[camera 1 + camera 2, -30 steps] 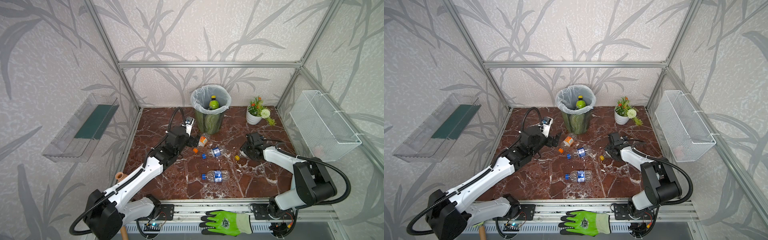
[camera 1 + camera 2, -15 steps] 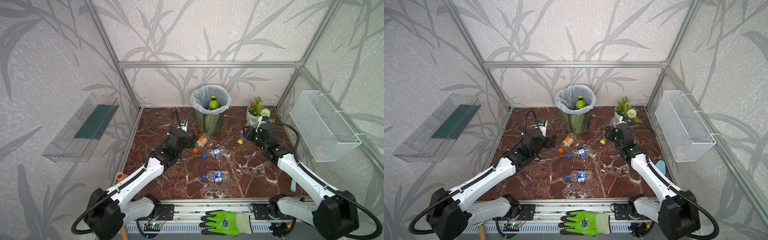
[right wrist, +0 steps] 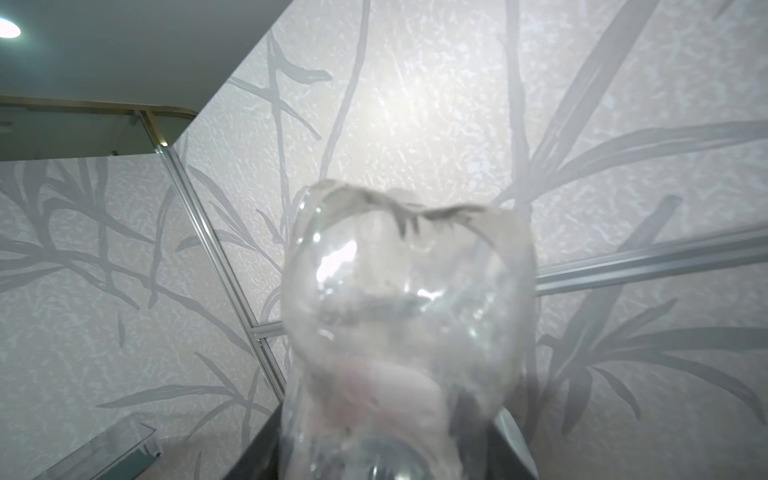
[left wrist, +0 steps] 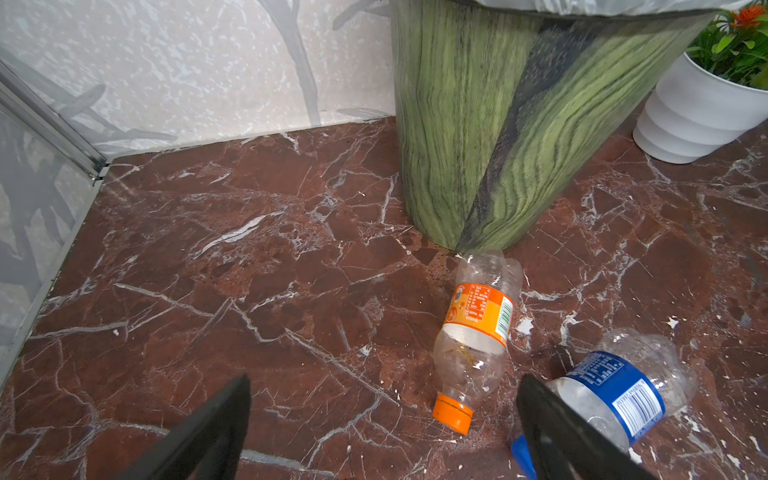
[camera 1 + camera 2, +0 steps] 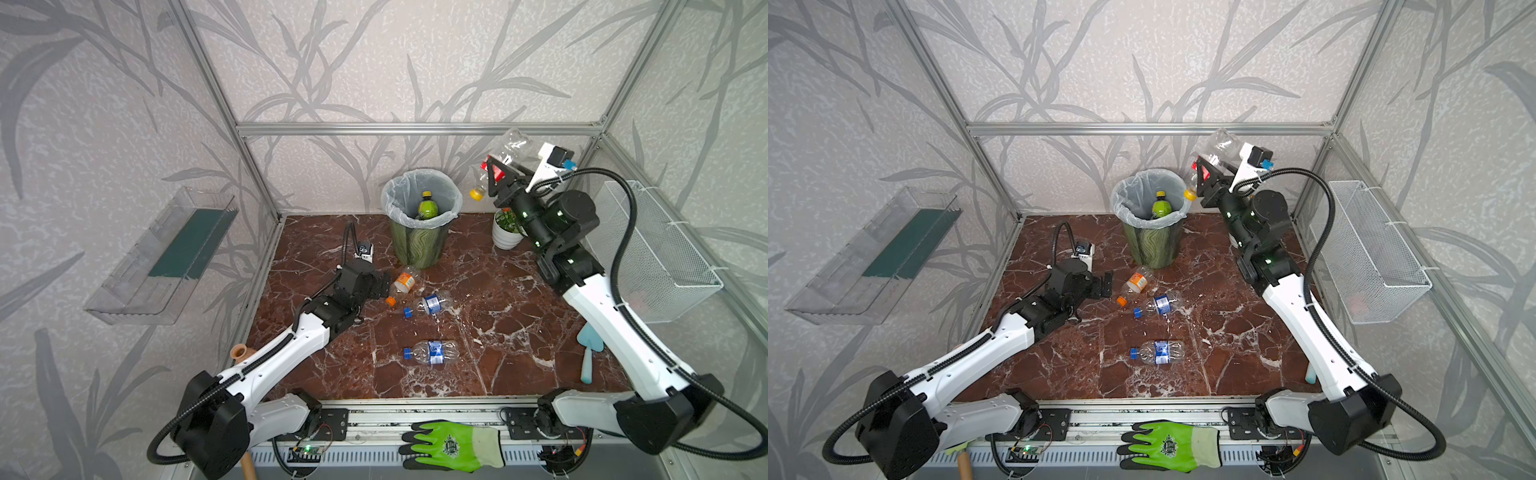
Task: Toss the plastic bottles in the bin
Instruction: 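Lift the red-label bottle with the right gripper up toward the bin, then release the red-label bottle into the bin while the left gripper reaches down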
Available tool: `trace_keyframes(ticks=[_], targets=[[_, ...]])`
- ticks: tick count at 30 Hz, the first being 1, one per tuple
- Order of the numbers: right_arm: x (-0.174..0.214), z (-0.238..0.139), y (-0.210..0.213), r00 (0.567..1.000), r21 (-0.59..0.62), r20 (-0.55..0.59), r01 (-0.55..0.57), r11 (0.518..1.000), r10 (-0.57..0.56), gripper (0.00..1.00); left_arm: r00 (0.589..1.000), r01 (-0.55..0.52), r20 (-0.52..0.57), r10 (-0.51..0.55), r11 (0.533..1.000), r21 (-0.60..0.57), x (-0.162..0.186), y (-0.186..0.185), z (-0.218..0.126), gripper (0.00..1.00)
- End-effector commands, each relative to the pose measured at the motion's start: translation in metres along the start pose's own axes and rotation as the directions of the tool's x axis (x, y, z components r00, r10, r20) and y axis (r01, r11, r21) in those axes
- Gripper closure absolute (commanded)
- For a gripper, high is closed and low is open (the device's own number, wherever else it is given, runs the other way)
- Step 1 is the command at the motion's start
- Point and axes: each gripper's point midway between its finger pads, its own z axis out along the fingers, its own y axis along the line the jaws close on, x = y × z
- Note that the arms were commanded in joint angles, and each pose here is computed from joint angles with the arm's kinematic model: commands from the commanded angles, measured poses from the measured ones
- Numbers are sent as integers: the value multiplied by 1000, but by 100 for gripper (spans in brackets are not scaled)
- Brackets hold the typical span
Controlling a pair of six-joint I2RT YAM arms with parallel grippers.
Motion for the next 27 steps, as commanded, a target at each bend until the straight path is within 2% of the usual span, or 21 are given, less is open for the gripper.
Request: trace_keyframes(ticks=[1, 3, 5, 6, 8, 11, 17, 19, 24, 27], targets=[[63, 43, 0, 992, -24, -123, -30, 999, 26, 46, 1000, -17, -9, 17, 1000, 12, 2, 0, -3, 1], [107, 70, -5, 973, -14, -225, -55, 998, 50, 44, 1000, -16, -12, 16, 1000, 11, 3, 0, -3, 1], [159, 93, -19, 931, 20, -357, -65, 998, 68, 39, 1000, -13, -7, 13, 1000, 18, 1, -2, -3, 1], [174, 100, -25, 915, 37, -397, -61, 997, 70, 35, 1000, -15, -12, 16, 1000, 20, 2, -2, -3, 1], [178, 108, -33, 896, 60, -441, -23, 998, 47, 22, 999, -29, -20, 30, 999, 26, 1, -4, -4, 1], [144, 105, -25, 909, 49, -417, 57, 997, -32, 9, 999, -42, -14, 42, 999, 25, -3, -3, -8, 1], [56, 59, -13, 953, 92, -269, 170, 981, -140, 2, 998, -59, 7, 58, 997, 58, -5, -7, -16, 1], [43, 40, -14, 960, 106, -236, 178, 978, -149, 1, 997, -82, 20, 81, 993, 80, -6, -12, -21, 1], [46, -12, -39, 966, 179, -226, 171, 969, -129, 0, 979, -203, 31, 201, 973, 113, -1, -32, -29, 1], [66, -47, -74, 970, 264, -237, 117, 957, -54, 1, 964, -267, 24, 267, 953, 142, 6, -47, -31, 1]])
